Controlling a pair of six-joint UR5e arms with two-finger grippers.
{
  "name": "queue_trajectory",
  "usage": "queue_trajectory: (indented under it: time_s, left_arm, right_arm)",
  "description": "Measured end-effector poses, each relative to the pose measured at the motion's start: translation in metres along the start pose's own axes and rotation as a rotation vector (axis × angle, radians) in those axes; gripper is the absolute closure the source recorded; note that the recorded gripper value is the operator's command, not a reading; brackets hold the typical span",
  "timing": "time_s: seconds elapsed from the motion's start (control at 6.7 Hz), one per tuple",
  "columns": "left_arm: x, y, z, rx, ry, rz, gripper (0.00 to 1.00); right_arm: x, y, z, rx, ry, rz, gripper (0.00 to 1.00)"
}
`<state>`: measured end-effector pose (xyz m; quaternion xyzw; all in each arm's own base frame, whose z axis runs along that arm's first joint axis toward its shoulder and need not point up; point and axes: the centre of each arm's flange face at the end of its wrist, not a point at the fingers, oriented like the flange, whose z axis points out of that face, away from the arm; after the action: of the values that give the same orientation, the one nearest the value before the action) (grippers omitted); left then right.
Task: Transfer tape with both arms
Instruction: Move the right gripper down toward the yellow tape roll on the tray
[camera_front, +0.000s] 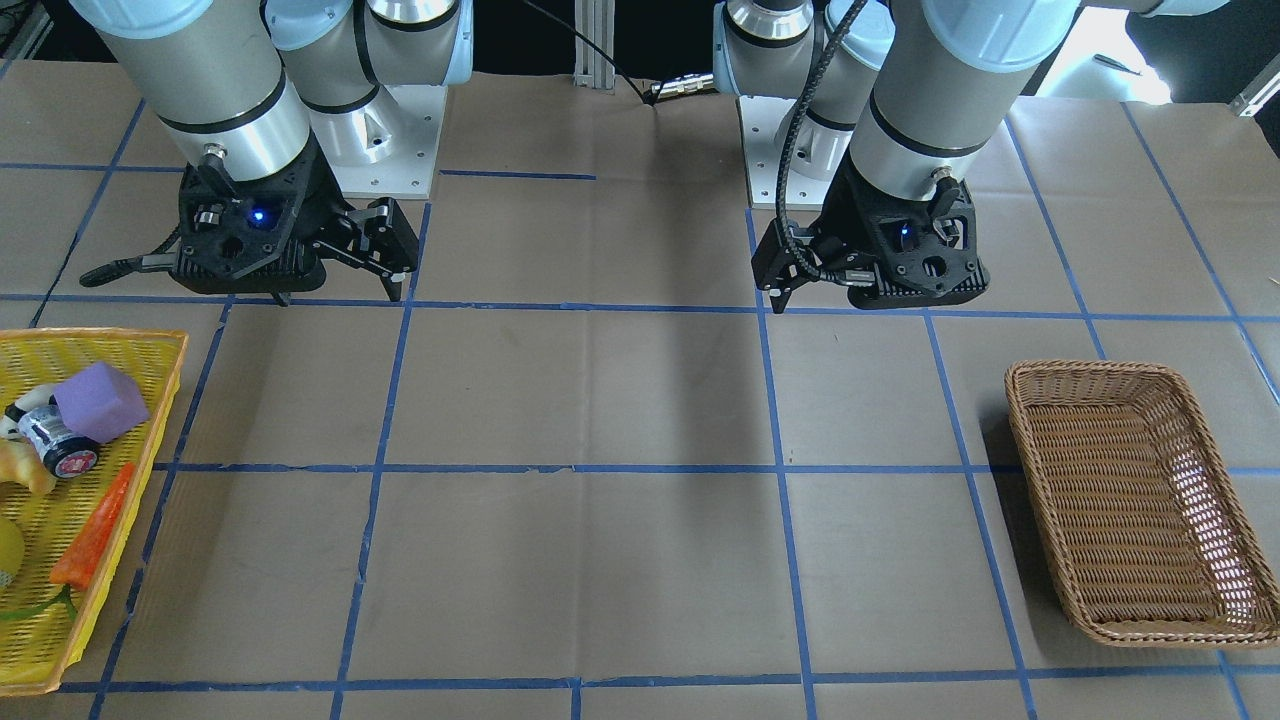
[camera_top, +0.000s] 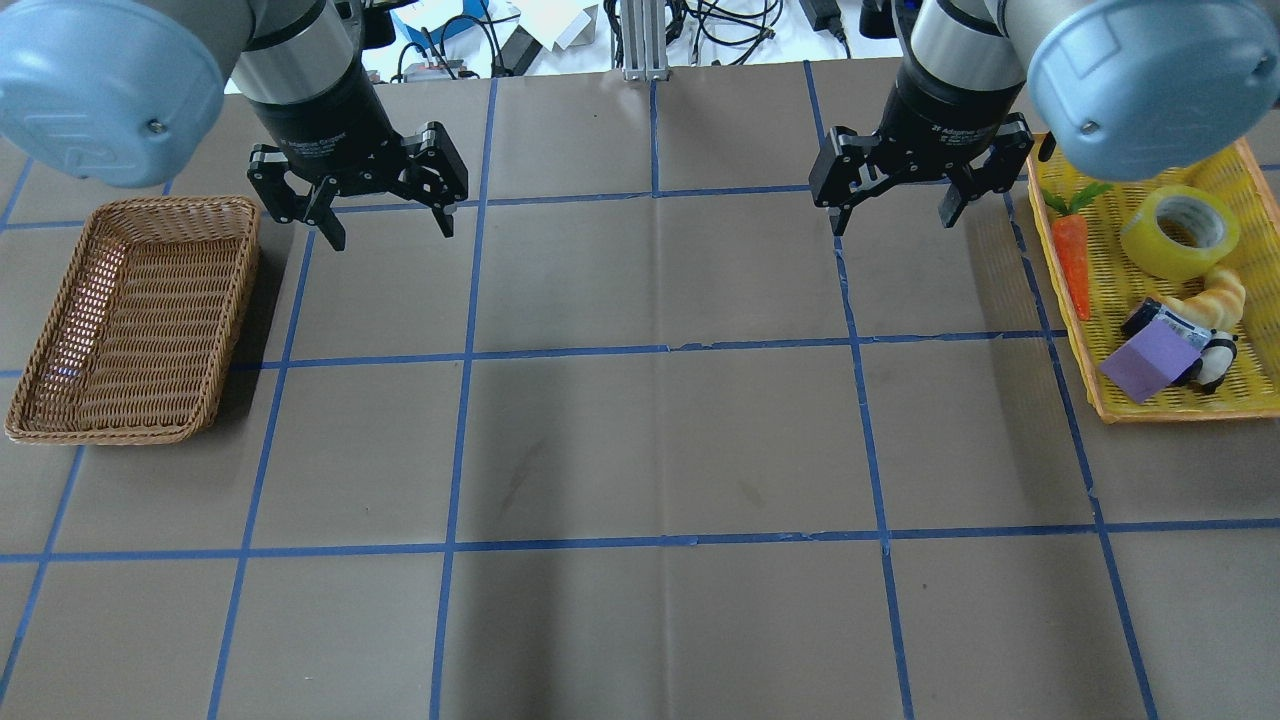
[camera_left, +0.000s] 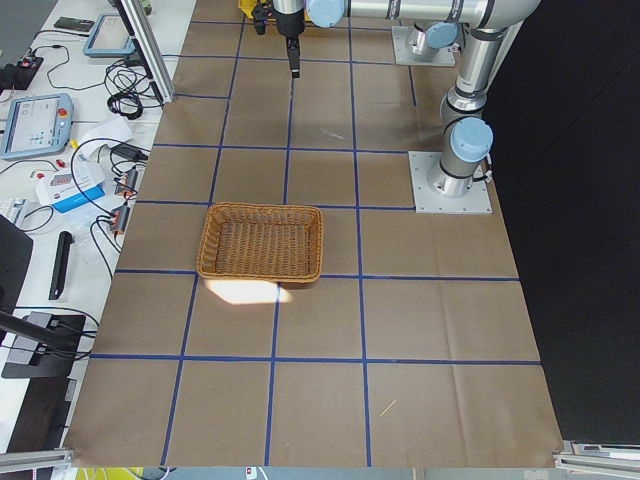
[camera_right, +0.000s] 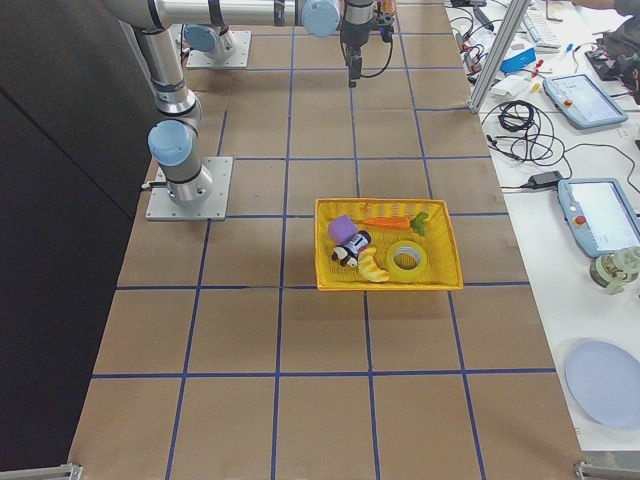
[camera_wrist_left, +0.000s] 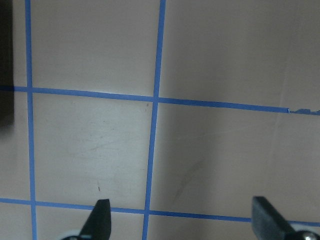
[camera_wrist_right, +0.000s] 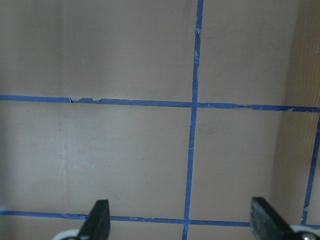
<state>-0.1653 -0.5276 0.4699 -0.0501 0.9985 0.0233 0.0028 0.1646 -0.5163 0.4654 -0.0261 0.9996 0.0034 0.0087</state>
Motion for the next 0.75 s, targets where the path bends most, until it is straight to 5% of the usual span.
queue_trajectory:
  time_s: [0.75]
  left_arm:
    - [-0.001,0.000,0.001,-0.002,0.000,-0.002,0.00]
  right_arm:
    - [0.014,-0.006,0.001,0.006,0.005,-0.010,0.00]
